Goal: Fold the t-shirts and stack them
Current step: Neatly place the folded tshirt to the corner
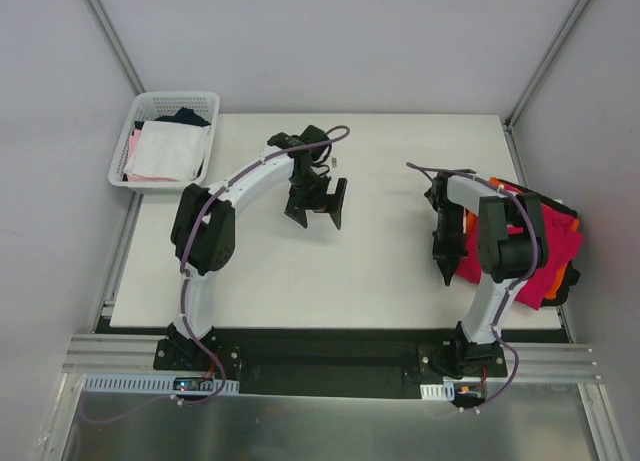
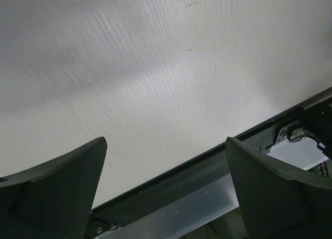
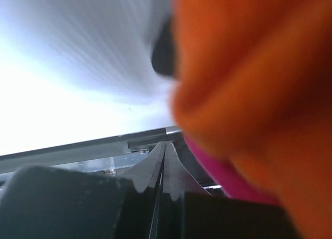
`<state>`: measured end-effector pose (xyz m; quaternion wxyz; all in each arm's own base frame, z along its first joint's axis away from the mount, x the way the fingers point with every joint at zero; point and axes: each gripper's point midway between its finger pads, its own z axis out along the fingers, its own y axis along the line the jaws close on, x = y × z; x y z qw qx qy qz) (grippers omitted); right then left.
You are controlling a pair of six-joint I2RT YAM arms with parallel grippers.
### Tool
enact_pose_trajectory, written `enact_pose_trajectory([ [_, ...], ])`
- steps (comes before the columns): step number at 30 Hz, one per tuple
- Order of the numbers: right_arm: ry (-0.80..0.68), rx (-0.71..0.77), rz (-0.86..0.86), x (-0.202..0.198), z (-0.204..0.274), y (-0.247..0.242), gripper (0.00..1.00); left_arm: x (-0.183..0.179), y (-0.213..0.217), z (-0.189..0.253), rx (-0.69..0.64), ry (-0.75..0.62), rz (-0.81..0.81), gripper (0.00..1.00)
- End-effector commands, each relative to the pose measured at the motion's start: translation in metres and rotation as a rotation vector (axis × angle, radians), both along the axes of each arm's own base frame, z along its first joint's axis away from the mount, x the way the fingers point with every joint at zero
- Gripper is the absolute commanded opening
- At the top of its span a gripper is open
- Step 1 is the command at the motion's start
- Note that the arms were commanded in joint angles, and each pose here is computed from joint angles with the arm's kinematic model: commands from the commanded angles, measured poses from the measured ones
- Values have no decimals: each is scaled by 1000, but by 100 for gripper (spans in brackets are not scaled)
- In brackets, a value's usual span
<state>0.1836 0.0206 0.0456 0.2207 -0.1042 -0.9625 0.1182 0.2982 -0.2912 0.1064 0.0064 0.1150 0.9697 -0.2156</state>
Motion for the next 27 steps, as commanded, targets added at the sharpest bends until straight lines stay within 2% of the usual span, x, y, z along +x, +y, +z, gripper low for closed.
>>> enact_pose_trajectory([
  [1,-53,-31,-60,-10,19,-1,1,2,3,17,-15,-32,6,99],
  [5,-38,-32,-65,-13,16,-3,1,1,3,17,-17,-29,7,99],
  [8,-55,16,-67,-1,8,5,1,0,4,15,-15,-21,9,99],
  [16,-190,260,-24,77,-11,41,1,-3,4,17,-25,-22,18,99],
  [19,-162,319,-62,86,-20,47,1,-7,8,16,-13,-23,26,99],
  [24,-112,399,-202,71,-24,52,1,-12,17,15,14,-36,34,99],
  [27,-86,373,-232,51,-27,50,1,-13,20,15,20,-41,35,99],
])
